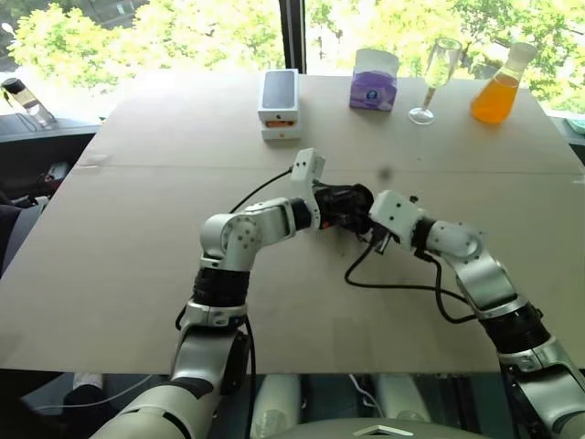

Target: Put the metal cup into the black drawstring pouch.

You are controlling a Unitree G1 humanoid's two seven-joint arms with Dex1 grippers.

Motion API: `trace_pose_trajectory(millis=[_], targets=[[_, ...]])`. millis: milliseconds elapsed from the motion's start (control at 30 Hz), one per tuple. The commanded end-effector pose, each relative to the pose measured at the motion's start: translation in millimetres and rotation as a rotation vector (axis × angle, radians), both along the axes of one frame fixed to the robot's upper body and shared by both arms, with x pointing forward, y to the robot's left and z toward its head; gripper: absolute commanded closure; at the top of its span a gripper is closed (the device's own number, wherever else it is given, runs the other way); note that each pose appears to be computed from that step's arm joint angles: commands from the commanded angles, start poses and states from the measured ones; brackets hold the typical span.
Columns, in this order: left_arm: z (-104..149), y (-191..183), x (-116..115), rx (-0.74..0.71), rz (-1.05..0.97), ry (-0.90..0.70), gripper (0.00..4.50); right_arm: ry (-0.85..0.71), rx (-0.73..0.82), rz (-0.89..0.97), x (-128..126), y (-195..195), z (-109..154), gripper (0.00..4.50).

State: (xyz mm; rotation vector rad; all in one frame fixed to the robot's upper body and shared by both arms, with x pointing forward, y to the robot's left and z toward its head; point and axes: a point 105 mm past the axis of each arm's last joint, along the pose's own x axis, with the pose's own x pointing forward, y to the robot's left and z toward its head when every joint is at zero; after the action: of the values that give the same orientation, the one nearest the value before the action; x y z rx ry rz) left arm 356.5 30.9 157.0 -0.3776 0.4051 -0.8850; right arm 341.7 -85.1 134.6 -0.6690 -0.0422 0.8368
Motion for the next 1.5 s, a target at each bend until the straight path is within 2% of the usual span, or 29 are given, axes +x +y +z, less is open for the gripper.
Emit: trace_pose_trajectory(millis=[33,67,167,367,600,1033,1133,1200,1267,1467,1500], targets=[[16,-9,0,-0.023,-0.017,-0.062,4.5,-0.043,0.022,-0.046,-3,-10,15,2.4],[17,-12,0,-0.026,-0.024,-0.064,4.5,0.003,0.064,-0.061,-9,-17,17,2.1],[19,-17,0,-0.032,-0.033,-0.066,4.5,0.137,0.206,-0.111,-27,-34,24,2.1],[18,-19,3,-0.031,-0.027,-0.066,4.5,0.346,0.266,-0.113,-62,-29,7,2.1],[19,-20,4,-0.026,-0.031,-0.07,4.5,0.386,0.308,-0.156,-57,-10,-3,2.1],[20,-21,3,-0.029,-0.027,-0.073,4.5,0.43,0.346,-0.157,-51,3,-6,2.1],[21,-21,2,-0.03,-0.028,-0.074,4.5,0.434,0.356,-0.171,-47,2,-7,2.93],[21,-20,2,-0.03,-0.028,-0.075,4.5,0.434,0.358,-0.176,-45,1,-7,3.77],[21,-20,2,-0.029,-0.028,-0.076,4.5,0.433,0.361,-0.179,-44,1,-6,4.37],[17,-14,-7,0.011,-0.107,-0.123,4.5,0.426,0.353,-0.186,-44,-5,-3,4.37],[20,-14,-11,-0.003,-0.141,-0.119,3.94,0.427,0.352,-0.187,-44,-6,-3,4.5]])
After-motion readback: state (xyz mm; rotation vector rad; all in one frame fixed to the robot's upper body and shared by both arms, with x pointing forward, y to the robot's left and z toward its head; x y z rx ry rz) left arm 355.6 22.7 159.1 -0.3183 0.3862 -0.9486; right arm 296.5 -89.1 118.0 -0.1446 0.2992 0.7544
